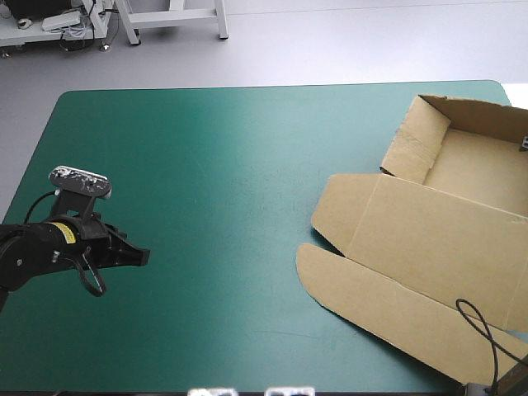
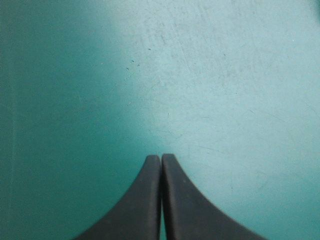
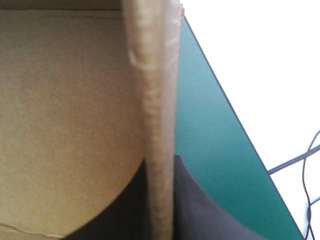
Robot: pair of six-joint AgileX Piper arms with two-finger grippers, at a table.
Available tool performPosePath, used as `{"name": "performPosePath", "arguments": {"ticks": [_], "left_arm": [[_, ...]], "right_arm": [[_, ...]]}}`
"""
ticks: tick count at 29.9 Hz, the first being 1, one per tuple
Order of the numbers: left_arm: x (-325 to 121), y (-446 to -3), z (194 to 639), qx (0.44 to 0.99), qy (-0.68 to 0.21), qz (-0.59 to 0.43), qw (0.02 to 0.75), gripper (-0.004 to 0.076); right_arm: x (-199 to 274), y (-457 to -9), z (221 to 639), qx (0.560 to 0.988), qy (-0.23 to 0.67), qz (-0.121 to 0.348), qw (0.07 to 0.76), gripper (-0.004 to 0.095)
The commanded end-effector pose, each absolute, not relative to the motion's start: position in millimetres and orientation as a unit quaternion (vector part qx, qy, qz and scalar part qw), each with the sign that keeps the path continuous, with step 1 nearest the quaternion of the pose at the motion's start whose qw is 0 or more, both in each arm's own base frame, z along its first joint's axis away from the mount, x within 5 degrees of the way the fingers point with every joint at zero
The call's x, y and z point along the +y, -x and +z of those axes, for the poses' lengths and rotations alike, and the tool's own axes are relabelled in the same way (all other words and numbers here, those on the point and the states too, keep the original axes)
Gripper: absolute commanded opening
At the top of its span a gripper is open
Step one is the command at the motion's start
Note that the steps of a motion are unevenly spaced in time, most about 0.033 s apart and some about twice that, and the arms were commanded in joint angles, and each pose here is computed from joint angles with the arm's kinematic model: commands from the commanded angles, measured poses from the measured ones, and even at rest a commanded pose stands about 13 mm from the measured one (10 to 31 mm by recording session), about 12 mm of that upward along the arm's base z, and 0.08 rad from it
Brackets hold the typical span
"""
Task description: Fold the box
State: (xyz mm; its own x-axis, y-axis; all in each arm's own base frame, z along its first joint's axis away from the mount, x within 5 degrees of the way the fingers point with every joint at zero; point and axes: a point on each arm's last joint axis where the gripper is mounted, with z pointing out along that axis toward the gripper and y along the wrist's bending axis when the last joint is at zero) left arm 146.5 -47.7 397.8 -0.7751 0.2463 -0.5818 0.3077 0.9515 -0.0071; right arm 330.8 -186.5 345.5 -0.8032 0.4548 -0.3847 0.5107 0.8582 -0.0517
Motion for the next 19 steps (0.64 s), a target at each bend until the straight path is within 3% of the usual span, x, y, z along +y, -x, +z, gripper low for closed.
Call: {"name": "performPosePath", "arguments": {"ticks": [1, 10, 17, 19], "left_arm": [[-48, -143, 407, 0.934, -0.143, -0.061, 0.322, -0.0009], [-48, -143, 406, 0.935, -0.144, -0.061, 0.319, -0.0009], [-47, -140, 404, 0.941, -0.145, -0.058, 0.3, -0.0009], [-47, -140, 404, 0.941, -0.145, -0.058, 0.3, -0.0009]], "right_arm": [[-197, -324, 356, 0.936, -0.266, -0.086, 0.212, -0.0017], [-209, -340, 313, 0.951, -0.265, -0.083, 0.138, 0.0016], [-213, -345, 307, 0.95, -0.262, -0.091, 0.141, 0.0339], [-213, -345, 307, 0.951, -0.261, -0.09, 0.142, 0.0388]]}}
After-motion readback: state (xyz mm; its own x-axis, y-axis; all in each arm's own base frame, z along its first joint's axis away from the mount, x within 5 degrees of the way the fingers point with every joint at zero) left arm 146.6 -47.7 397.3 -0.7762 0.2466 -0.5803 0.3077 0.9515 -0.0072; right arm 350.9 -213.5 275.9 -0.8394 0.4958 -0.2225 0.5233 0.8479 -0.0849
